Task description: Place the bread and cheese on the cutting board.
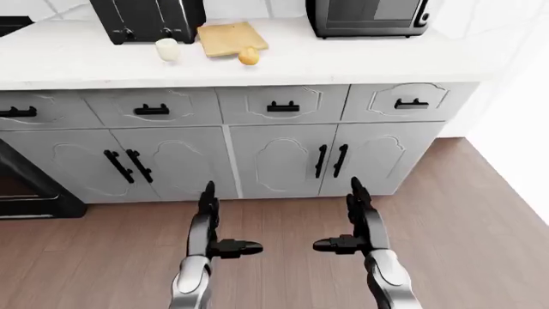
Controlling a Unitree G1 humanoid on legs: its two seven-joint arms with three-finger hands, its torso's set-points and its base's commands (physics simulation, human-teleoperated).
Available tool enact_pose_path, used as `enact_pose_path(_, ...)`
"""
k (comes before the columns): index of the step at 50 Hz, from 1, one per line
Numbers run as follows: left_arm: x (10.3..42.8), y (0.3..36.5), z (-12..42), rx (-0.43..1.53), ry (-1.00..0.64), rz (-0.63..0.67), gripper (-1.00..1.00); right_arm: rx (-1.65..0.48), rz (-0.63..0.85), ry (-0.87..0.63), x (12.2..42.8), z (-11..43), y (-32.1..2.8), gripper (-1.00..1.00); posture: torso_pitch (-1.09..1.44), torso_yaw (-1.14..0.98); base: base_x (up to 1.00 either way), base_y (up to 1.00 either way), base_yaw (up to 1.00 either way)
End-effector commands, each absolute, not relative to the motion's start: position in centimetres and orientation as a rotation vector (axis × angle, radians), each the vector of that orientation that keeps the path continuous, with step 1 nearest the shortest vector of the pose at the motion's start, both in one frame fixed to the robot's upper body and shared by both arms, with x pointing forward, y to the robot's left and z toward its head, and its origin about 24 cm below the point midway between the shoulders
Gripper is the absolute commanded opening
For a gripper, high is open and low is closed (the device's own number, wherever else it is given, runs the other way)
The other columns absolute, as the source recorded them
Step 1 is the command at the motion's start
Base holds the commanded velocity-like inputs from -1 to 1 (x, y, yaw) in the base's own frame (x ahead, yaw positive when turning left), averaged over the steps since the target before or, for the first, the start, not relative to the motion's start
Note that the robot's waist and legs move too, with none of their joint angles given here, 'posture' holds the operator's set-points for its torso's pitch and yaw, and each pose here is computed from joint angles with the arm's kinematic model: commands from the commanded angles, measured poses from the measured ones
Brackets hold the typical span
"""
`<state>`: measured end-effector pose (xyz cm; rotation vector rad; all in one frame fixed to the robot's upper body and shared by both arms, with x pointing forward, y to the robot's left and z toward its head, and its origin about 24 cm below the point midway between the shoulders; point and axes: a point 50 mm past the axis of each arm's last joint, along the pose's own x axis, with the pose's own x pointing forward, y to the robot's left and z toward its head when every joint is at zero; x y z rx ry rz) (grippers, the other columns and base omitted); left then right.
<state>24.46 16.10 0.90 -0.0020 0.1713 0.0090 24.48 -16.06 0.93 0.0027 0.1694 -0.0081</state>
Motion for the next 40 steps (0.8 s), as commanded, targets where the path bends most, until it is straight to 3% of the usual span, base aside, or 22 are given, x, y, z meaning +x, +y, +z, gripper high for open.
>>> enact_pose_path(1,25.6,16.3,4.5,-0.021,0.004,0.008,1.00,-0.020,0.070,0.049,25.2,3.8,-15.3,1.00,0.00,0.00,0.00,0.00,0.00)
enact_pose_path(12,25.6,17.5,9.1,0.024,0.065,0.010,1.00,-0.035,0.079,0.112,25.7,10.8,-14.7,1.00,0.00,0.00,0.00,0.00,0.00)
enact_pose_path(17,25.0,18.3,14.7,0.053,0.011,0.000,1.00,-0.060,0.121,0.024,26.3,15.7,-15.5,1.00,0.00,0.00,0.00,0.00,0.00)
enact_pose_path(29,23.4,19.0,20.7,0.078,-0.106,0.022,1.00,-0.120,0.123,-0.174,25.2,21.8,-15.6,1.00,0.00,0.00,0.00,0.14,0.00)
enact_pose_path(40,22.9,18.9,21.5,0.075,-0.132,0.015,1.00,-0.136,0.132,-0.218,24.5,22.8,-15.2,1.00,0.00,0.00,0.13,0.44,0.00)
